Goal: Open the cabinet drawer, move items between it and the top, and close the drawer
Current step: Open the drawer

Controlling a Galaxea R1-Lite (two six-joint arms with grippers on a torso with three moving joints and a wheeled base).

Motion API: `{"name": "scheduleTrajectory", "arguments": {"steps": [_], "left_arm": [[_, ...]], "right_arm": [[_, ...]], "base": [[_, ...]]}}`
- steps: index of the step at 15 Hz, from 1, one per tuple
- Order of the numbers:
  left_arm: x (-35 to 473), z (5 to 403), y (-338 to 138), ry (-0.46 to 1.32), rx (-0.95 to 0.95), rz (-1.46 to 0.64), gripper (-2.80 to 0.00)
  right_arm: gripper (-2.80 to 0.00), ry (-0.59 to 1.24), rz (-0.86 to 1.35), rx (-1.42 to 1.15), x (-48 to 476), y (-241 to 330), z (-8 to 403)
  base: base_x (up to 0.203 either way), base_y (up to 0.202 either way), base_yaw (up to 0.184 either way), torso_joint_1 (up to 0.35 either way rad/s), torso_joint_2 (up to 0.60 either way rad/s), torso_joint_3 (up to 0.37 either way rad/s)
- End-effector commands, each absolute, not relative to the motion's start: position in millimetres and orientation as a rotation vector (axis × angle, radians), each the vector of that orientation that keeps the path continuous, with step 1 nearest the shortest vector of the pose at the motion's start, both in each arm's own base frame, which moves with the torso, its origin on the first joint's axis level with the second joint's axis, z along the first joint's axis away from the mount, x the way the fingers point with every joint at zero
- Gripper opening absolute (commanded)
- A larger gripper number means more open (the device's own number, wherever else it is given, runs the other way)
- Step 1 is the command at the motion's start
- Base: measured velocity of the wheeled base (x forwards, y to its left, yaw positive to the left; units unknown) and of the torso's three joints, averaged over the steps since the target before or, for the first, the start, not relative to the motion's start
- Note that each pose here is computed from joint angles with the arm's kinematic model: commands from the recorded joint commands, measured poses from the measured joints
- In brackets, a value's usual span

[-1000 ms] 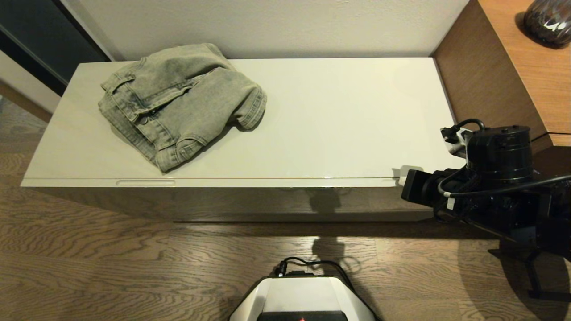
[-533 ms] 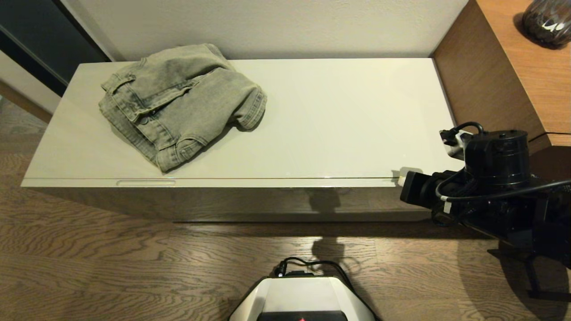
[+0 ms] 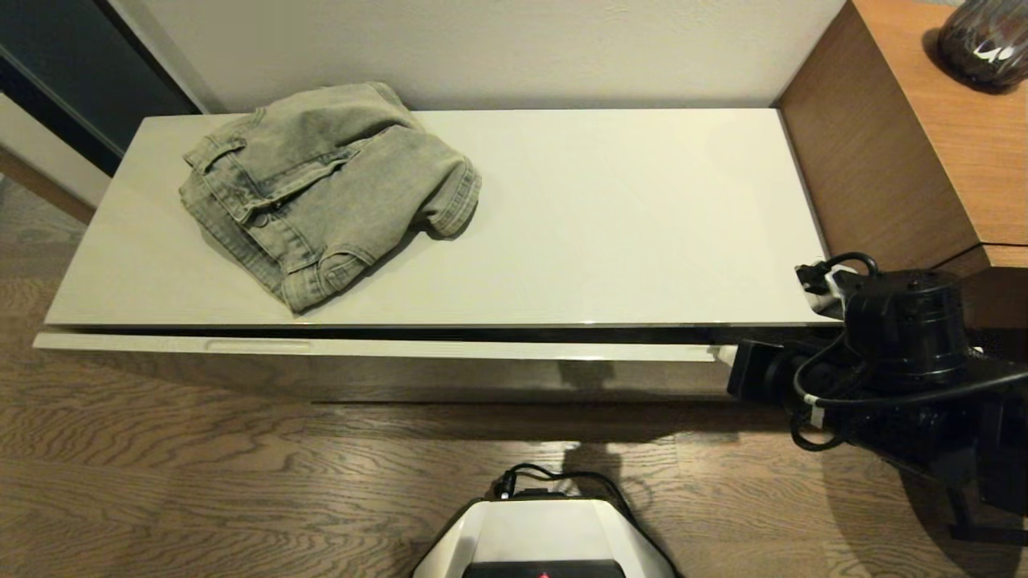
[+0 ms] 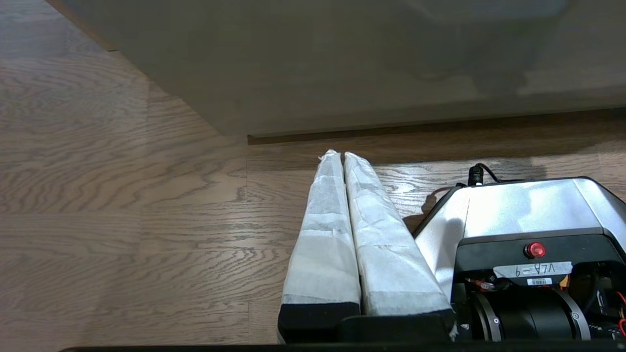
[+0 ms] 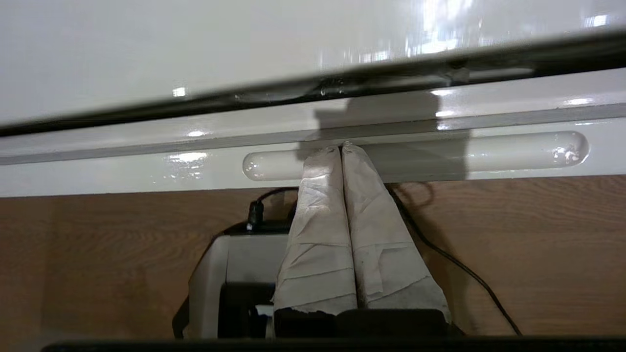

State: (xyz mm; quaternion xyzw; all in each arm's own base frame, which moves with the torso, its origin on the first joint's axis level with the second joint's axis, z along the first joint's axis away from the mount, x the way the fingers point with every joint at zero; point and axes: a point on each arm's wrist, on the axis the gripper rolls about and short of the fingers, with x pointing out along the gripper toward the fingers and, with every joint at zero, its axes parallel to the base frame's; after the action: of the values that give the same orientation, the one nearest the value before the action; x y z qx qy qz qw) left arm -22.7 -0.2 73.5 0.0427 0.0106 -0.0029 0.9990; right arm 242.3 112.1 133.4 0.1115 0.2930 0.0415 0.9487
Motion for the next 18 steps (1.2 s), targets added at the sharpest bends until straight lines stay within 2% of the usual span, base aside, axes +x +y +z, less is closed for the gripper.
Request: {"name": "scheduleTrajectory", "arguments": {"steps": [1, 6, 11, 15, 18], "left_arm": [[-22.7, 73.5, -0.2, 0.021, 0.086, -0.006, -2.8], [-22.7, 73.6, -0.2, 0.02, 0.086, -0.005, -2.8], [-22.7, 73.5, -0.2, 0.021, 0.086, -0.006, -2.8], [-22.7, 73.5, -0.2, 0.021, 0.086, -0.006, -2.8], [-22.7, 73.5, -0.2, 0.021, 0.086, -0.006, -2.8]], "right_arm": [[-2.8, 0.657, 0.089, 0.212, 228.7, 106.7, 123.7], [-2.8, 0.702, 0.124, 0.192, 196.8, 100.3, 122.1], [-2.8, 0.778, 0.168, 0.238, 138.7, 89.6, 137.9], [-2.8, 0.81, 0.165, 0.278, 77.0, 51.0, 153.7], [-2.8, 0.873, 0.069, 0.274, 43.1, 22.1, 159.5]], "base": [[0.0, 0.0, 0.0, 0.0, 0.0, 0.0], [0.0, 0.0, 0.0, 0.0, 0.0, 0.0], [0.0, 0.0, 0.0, 0.0, 0.0, 0.0], [0.0, 0.0, 0.0, 0.0, 0.0, 0.0], [0.0, 0.0, 0.0, 0.0, 0.0, 0.0]]}}
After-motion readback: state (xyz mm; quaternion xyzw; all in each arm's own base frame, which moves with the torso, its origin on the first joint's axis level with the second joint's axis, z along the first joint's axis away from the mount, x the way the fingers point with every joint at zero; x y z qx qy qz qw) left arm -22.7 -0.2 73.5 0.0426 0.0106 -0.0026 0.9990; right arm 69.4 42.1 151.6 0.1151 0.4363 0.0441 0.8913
